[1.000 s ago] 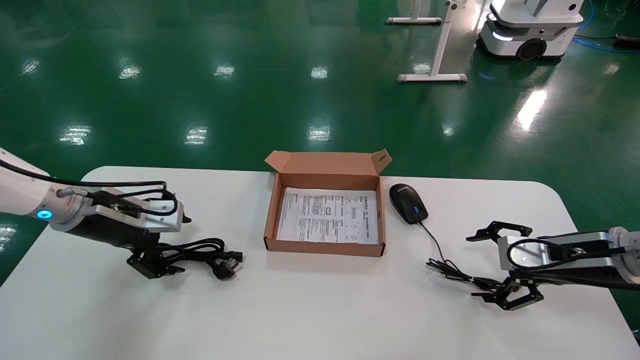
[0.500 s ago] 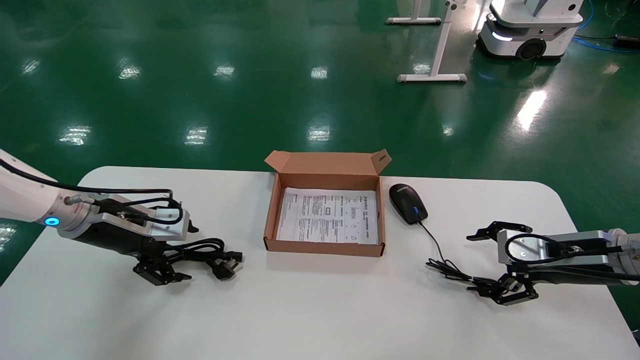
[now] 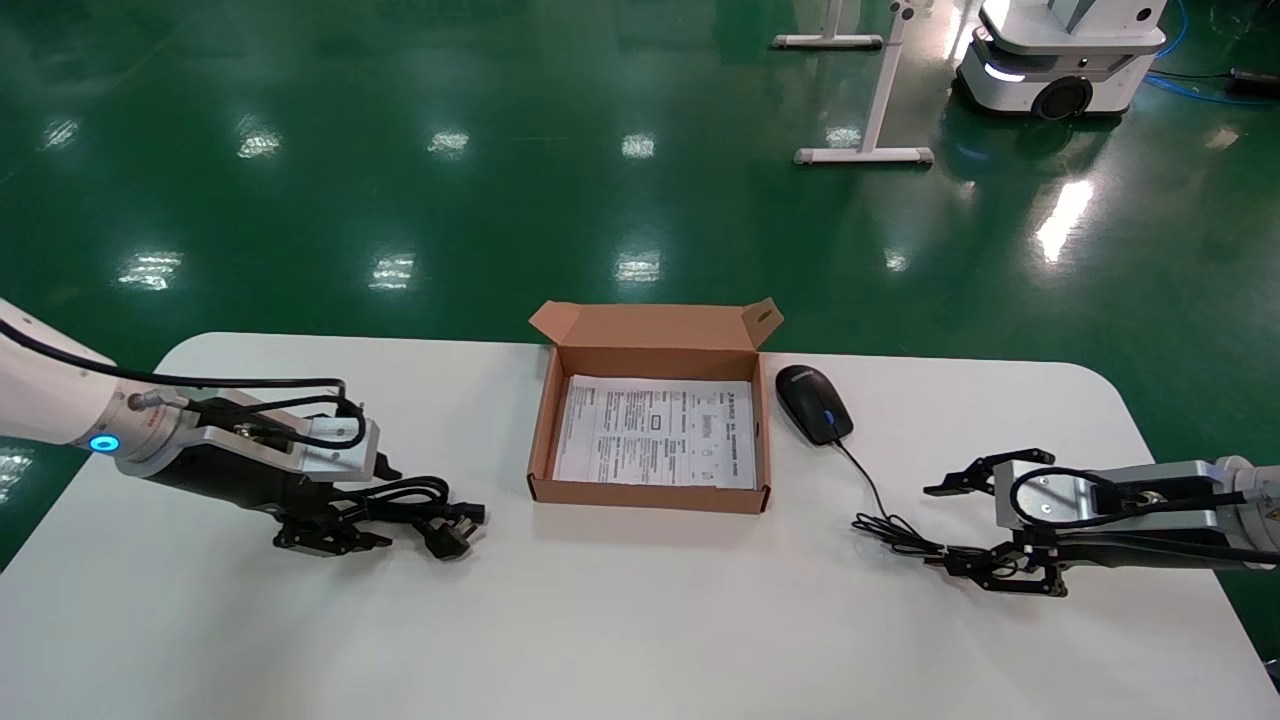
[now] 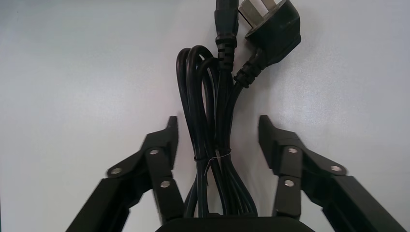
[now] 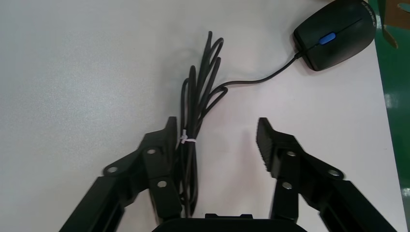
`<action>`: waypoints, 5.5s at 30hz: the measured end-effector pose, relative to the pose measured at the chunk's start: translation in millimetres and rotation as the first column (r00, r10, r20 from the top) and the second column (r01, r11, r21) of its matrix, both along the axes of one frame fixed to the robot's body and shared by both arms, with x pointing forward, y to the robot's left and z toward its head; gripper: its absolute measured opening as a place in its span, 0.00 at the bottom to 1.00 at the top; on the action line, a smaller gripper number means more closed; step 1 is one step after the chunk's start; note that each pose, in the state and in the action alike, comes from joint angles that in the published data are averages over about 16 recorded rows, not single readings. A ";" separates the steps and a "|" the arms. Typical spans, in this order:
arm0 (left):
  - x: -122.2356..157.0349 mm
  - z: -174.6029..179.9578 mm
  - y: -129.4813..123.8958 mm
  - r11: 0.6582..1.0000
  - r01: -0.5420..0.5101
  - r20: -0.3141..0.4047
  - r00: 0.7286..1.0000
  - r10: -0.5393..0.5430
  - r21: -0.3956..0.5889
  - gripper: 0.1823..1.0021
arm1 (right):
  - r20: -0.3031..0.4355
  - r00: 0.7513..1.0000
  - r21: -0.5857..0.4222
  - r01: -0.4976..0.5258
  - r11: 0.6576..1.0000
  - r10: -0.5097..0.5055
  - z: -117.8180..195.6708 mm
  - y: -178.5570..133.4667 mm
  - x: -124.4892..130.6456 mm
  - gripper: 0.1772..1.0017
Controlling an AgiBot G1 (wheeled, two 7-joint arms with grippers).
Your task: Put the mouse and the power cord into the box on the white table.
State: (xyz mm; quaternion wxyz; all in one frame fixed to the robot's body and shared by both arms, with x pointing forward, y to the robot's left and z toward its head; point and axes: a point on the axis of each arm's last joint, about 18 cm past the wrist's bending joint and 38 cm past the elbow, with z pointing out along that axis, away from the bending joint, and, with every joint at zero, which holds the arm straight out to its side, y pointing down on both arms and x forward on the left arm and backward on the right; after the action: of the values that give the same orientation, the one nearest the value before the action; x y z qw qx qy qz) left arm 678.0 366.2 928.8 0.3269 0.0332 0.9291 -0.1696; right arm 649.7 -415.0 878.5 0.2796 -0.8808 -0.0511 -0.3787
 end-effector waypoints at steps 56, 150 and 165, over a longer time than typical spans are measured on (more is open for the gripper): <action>-27.6 226.4 -38.9 0.961 0.184 0.491 0.869 -0.061 -0.206 0.07 | 0.443 0.857 0.008 -0.296 0.955 0.262 186.2 148.4 33.3 0.05; 29.2 52.0 -208.8 0.919 0.346 0.299 0.912 -0.282 -0.189 0.22 | 0.456 0.885 -0.024 -0.095 0.995 0.095 170.1 53.2 28.6 1.00; -17.3 41.7 -171.4 0.772 0.365 0.247 0.930 -0.273 -0.520 0.60 | 0.407 0.909 0.255 -0.214 0.943 0.096 154.8 67.3 -0.3 1.00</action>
State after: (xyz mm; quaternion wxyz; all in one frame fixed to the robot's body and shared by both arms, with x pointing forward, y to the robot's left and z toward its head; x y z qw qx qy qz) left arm 660.7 194.8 970.5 0.3607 0.1073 0.7906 -0.4830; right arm 649.4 -347.8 1033.3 0.4212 -0.7297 -0.1193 -0.5253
